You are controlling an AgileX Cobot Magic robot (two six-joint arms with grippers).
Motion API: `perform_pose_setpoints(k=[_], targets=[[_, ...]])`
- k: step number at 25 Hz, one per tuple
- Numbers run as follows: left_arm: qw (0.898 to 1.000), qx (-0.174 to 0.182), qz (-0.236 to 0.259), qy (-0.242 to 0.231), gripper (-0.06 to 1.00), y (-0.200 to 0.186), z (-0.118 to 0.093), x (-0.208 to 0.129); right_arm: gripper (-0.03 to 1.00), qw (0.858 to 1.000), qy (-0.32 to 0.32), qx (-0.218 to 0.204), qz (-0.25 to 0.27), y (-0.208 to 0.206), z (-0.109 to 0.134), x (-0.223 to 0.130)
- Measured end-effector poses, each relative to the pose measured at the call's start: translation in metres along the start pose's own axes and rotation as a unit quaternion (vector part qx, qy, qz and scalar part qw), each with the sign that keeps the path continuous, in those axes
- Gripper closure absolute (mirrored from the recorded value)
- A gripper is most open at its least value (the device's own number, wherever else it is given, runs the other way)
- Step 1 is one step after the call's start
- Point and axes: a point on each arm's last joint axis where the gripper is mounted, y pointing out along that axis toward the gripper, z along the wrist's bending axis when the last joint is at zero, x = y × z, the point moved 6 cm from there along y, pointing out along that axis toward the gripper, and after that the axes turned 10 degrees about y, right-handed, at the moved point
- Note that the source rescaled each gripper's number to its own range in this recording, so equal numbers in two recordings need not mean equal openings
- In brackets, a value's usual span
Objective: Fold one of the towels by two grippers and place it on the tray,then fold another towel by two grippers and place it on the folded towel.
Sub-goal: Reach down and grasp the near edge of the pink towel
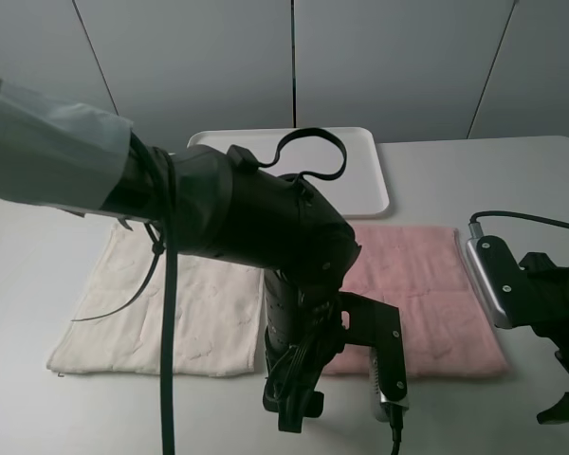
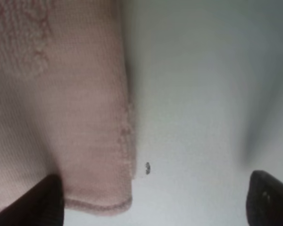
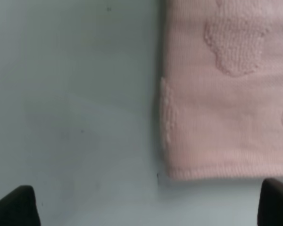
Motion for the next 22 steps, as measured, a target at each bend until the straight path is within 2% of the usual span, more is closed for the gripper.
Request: perform_pose_setpoints(k=[5,12,20,22], targets=[[1.0,0.001,-0.001,-0.001,-0.04,0.0,0.0,0.0,-0.02,0.999,-0.036,0.009,0.004,0.015,0.002,0.013],[1.0,0.001,0.0,-0.001,-0.04,0.0,0.0,0.0,-0.02,0.999,-0.023,0.023,0.015,0.03,0.0,0.014],[1.0,0.006,0.002,0.002,-0.04,0.0,0.002,-0.001,-0.02,1.0,-0.015,-0.005,0.009,0.032,-0.009,0.016],[1.0,0.006,0.002,0.002,-0.04,0.0,0.002,-0.001,-0.02,1.0,-0.015,0.001,0.014,0.035,-0.008,0.015]])
